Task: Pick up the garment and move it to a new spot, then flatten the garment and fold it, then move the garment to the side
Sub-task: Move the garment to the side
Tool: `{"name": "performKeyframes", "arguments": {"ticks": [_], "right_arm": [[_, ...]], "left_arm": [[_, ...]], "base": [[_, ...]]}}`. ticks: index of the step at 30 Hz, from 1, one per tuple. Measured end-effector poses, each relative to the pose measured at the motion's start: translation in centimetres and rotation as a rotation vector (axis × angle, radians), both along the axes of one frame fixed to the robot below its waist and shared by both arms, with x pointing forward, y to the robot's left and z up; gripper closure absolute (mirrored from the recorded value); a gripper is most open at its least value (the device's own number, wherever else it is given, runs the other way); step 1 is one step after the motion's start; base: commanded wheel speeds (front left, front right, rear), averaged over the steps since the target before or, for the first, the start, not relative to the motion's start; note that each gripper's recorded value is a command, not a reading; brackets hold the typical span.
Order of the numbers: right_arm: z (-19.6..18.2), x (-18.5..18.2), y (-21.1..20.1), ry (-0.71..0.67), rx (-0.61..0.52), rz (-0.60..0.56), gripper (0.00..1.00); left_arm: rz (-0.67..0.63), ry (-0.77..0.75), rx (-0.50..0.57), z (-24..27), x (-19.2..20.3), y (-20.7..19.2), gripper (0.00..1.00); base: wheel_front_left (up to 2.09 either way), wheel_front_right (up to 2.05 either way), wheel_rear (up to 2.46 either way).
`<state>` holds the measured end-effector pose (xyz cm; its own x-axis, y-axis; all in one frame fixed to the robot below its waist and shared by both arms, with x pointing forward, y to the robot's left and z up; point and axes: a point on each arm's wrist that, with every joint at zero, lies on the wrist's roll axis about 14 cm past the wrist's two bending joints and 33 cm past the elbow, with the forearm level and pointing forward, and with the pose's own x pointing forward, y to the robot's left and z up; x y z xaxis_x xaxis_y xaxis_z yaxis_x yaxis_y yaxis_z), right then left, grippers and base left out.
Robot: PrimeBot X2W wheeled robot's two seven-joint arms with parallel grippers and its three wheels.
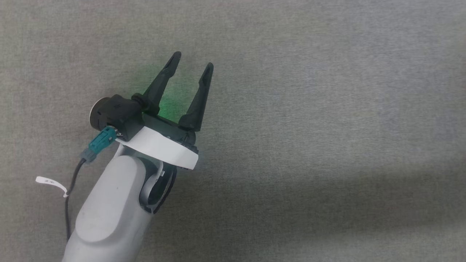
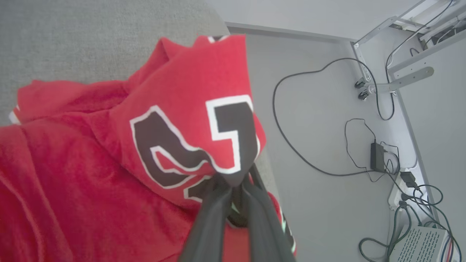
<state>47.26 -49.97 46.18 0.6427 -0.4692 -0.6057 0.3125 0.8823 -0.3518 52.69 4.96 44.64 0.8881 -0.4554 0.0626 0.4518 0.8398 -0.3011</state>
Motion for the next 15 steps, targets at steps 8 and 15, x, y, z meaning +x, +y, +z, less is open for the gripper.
{"name": "performKeyframes", "arguments": {"ticks": [8, 15], "right_arm": [[-4.6, 0.2, 0.8, 0.051, 0.074, -0.062, 1.0], [-4.2, 0.6, 0.8, 0.033, 0.06, -0.067, 0.0]], "left_arm": [[0.026, 0.019, 0.012, -0.8, 0.2, 1.3, 0.0], [0.052, 0.009, 0.004, -0.2, 0.5, 2.3, 0.0]], "base": [[0.0, 0.0, 0.0], [0.0, 0.0, 0.0]]}}
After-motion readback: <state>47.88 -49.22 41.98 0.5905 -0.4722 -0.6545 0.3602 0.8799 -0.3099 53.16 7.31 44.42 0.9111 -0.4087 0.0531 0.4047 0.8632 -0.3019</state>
